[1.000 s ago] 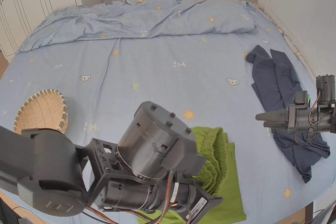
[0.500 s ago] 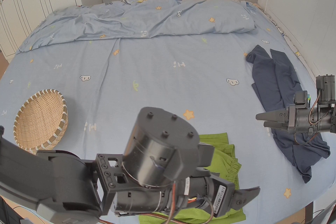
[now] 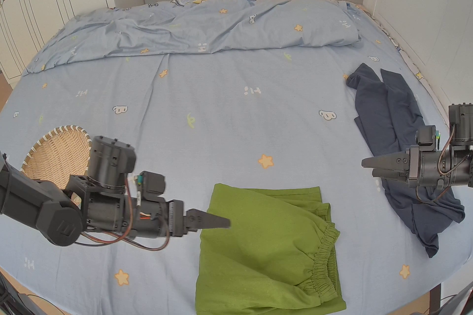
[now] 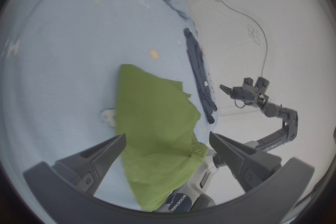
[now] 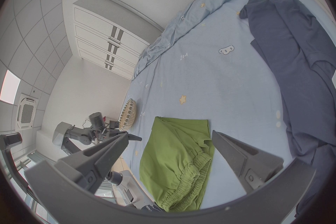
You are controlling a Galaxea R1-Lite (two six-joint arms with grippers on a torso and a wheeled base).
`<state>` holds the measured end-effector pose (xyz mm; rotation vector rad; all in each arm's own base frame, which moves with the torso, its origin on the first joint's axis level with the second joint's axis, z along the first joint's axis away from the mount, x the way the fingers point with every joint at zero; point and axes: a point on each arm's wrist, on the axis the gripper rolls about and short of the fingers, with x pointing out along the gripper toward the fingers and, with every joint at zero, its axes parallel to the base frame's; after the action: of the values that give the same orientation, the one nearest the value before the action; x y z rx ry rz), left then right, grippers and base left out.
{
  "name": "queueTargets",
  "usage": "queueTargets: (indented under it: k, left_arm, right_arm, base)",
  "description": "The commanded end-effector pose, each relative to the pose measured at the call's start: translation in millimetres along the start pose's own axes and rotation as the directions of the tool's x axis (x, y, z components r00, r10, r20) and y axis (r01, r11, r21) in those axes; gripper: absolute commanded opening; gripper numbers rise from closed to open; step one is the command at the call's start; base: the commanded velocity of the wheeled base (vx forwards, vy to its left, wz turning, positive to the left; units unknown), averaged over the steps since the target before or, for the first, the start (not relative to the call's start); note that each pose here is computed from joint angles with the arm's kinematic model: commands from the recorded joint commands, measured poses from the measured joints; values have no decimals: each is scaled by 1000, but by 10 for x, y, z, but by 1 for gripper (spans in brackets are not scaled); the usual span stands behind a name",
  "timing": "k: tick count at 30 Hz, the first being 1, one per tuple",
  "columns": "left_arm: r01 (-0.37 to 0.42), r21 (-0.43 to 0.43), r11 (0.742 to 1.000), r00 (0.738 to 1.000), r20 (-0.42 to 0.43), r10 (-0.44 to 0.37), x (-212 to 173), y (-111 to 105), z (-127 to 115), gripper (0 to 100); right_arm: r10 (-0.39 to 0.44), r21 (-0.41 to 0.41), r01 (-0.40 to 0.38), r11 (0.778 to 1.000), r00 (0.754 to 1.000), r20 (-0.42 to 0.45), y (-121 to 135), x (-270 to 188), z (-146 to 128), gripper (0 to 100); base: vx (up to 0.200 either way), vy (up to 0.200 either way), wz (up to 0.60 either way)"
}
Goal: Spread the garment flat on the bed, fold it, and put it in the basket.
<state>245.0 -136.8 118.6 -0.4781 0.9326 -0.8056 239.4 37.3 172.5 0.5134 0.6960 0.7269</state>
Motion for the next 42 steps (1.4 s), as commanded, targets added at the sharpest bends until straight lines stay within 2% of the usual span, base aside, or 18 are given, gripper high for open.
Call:
queueTargets:
  k: [1, 7, 9, 10, 19, 22, 27, 34, 35, 42]
  left_arm:
    - [-46, -128, 991, 999, -15, 44, -241, 540, -120, 100]
    - [-69, -171, 983, 994, -97, 53, 30, 753, -193, 100]
    - [-69, -171, 983, 994, -97, 53, 30, 753, -193, 100]
    - [-52, -156, 986, 991, -133, 31, 182, 752, -252, 100]
    - [22, -76, 997, 978, -204, -38, 559, 572, -399, 100]
    - [66, -43, 997, 972, -224, -75, 658, 447, -473, 100]
    - [100, -62, 993, 970, -217, -111, 777, 370, -502, 100]
    - [131, -130, 983, 977, -153, -150, 818, 355, -447, 100]
    - [134, -134, 982, 977, -147, -154, 817, 351, -442, 0]
    - [134, -178, 975, 981, -114, -156, 736, 319, -365, 0]
  right_arm:
    - [27, -30, -27, 999, 1000, 3, 127, -43, -32, 100]
    - [31, -32, -31, 999, 1000, -2, 139, -34, -45, 100]
    - [31, -32, -31, 999, 1000, -2, 139, -34, -45, 100]
    - [31, -33, -31, 999, 1000, -4, 138, -29, -46, 100]
    - [30, -33, -30, 999, 1000, -8, 126, -18, -63, 100]
    - [33, -35, -34, 999, 999, -18, 140, 8, -78, 100]
    - [35, -33, -36, 999, 999, -28, 133, 33, -89, 100]
    - [25, -35, -26, 999, 999, -26, 135, 43, -91, 100]
    - [25, -33, -26, 999, 999, -29, 132, 51, -93, 100]
    - [24, -26, -25, 999, 999, -37, 109, 76, -94, 100]
  base:
    - [0, 0, 0]
    - [0, 0, 0]
    - [0, 0, 0]
    - [0, 0, 0]
    - [0, 0, 0]
    - [0, 0, 0]
    - [0, 0, 0]
    - [0, 0, 0]
    - [0, 0, 0]
    - [0, 0, 0]
